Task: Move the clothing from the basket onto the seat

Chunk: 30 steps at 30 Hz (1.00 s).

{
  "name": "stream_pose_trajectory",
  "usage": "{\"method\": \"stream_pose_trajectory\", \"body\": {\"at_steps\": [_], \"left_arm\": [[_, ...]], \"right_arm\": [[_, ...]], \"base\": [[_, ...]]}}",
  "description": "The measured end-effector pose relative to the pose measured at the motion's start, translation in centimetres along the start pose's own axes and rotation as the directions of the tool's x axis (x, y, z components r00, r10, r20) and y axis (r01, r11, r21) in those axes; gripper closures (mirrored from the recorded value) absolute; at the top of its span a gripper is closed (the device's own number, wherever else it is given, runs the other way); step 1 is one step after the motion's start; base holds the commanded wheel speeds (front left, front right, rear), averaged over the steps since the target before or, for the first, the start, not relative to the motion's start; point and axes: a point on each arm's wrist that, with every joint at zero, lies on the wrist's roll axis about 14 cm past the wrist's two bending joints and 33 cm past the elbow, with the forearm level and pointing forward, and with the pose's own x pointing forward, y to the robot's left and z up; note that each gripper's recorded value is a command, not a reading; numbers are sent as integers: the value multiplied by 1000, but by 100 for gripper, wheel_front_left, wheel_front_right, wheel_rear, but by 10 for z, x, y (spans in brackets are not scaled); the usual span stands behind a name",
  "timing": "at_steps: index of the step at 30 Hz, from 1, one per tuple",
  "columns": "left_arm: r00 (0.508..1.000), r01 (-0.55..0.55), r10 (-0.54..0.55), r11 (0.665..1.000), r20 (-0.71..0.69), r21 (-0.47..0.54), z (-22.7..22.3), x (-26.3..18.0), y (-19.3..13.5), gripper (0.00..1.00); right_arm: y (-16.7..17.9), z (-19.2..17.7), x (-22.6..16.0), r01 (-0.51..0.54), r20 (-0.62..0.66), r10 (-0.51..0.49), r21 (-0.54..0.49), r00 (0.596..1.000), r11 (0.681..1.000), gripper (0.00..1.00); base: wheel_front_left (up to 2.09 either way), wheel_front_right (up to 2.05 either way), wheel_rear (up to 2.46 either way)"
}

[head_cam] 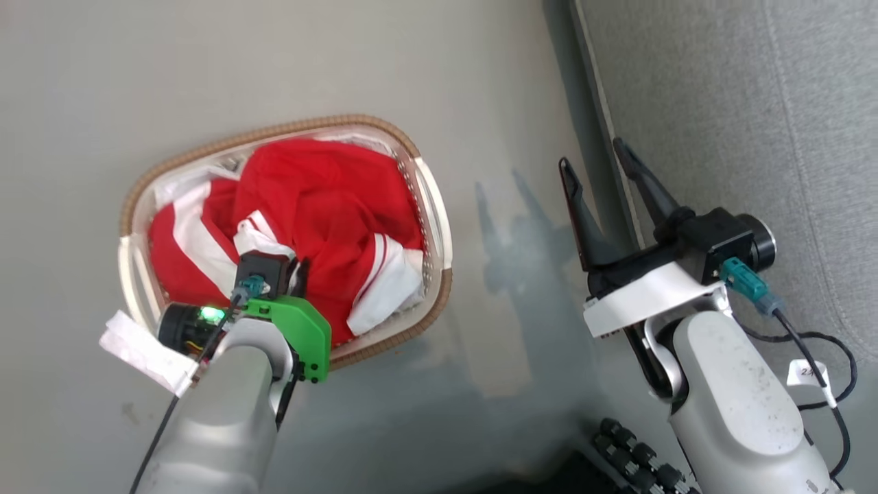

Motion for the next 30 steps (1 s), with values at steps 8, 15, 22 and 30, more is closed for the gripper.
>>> {"method": "stream_pose_trajectory", "body": {"at_steps": [8, 15, 22, 30], "left_arm": [[974, 34, -33, 999, 224, 1, 65, -38, -29, 100], [916, 30, -30, 1000, 400, 5, 115, -82, -45, 100], [809, 12, -22, 1000, 588, 21, 171, -135, -55, 100], [662, -18, -38, 998, 748, 67, 217, -201, -71, 100]], "right_arm": [[13, 23, -24, -15, 36, 15, -4, 999, 1000, 0], [26, 40, -43, -34, 73, 34, -7, 997, 999, 0], [37, 61, -61, -53, 130, 54, -14, 990, 999, 0], [52, 78, -87, -77, 181, 83, -36, 980, 996, 0]], "base": [[0, 0, 0], [0, 0, 0], [0, 0, 0], [0, 0, 0]]}}
